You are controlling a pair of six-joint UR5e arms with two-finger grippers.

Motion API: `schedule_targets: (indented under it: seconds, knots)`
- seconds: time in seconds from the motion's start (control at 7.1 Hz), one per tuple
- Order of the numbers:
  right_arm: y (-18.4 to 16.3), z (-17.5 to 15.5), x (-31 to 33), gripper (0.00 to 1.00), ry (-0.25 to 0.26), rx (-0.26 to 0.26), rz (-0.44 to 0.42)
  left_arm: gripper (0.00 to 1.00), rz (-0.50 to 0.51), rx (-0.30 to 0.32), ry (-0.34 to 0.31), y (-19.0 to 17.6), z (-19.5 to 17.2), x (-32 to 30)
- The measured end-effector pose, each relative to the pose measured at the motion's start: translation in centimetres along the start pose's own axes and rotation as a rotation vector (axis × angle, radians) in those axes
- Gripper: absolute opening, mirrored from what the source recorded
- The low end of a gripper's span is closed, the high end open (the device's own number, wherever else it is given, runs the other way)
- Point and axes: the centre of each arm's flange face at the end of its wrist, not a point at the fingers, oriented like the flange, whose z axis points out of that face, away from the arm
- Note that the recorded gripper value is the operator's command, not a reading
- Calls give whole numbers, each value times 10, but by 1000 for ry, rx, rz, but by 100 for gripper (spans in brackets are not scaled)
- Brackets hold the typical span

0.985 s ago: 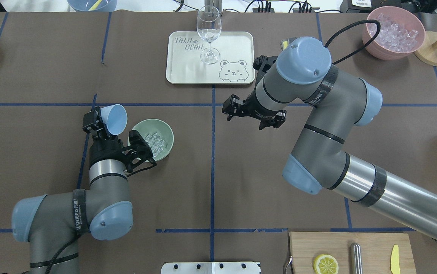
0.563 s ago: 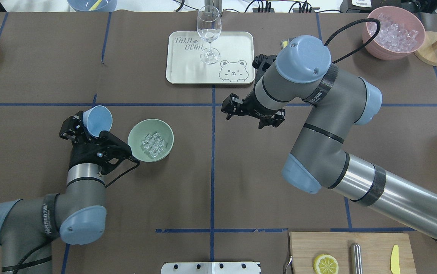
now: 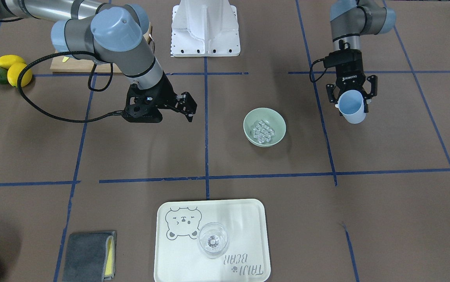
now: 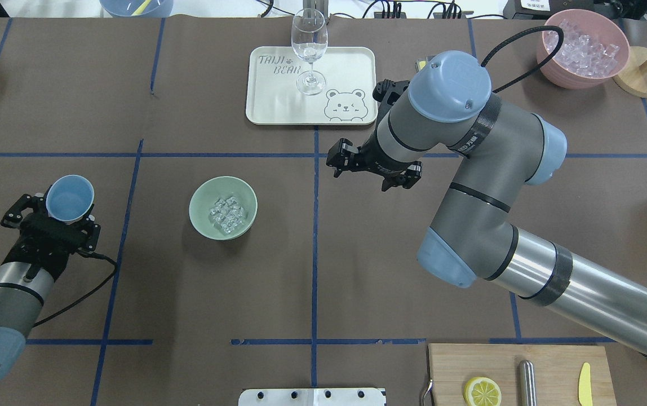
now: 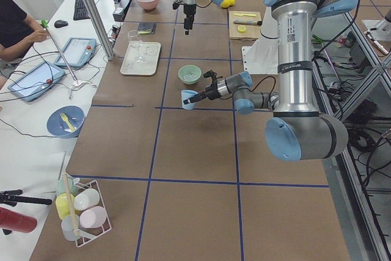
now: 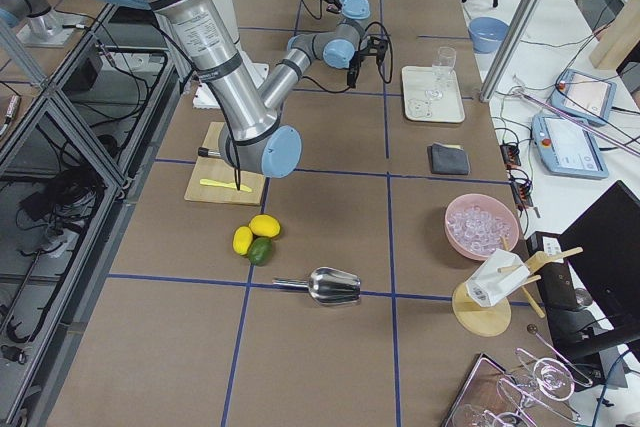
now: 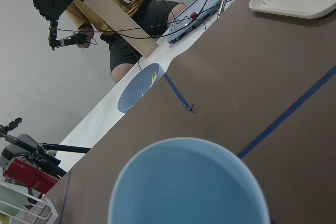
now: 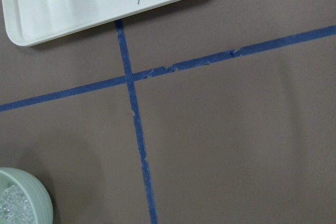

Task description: Pour ice into bowl

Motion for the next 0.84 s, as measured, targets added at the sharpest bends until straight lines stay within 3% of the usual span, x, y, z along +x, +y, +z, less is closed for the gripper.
schedule_targets:
  seconds: [0.42, 0.84]
  knots:
    - [1, -1, -1, 100, -2, -1, 0, 0, -136, 22, 105, 37, 5, -37]
    - [2, -1, -1, 100, -4, -1, -1, 0, -290, 52, 130, 66, 15, -72]
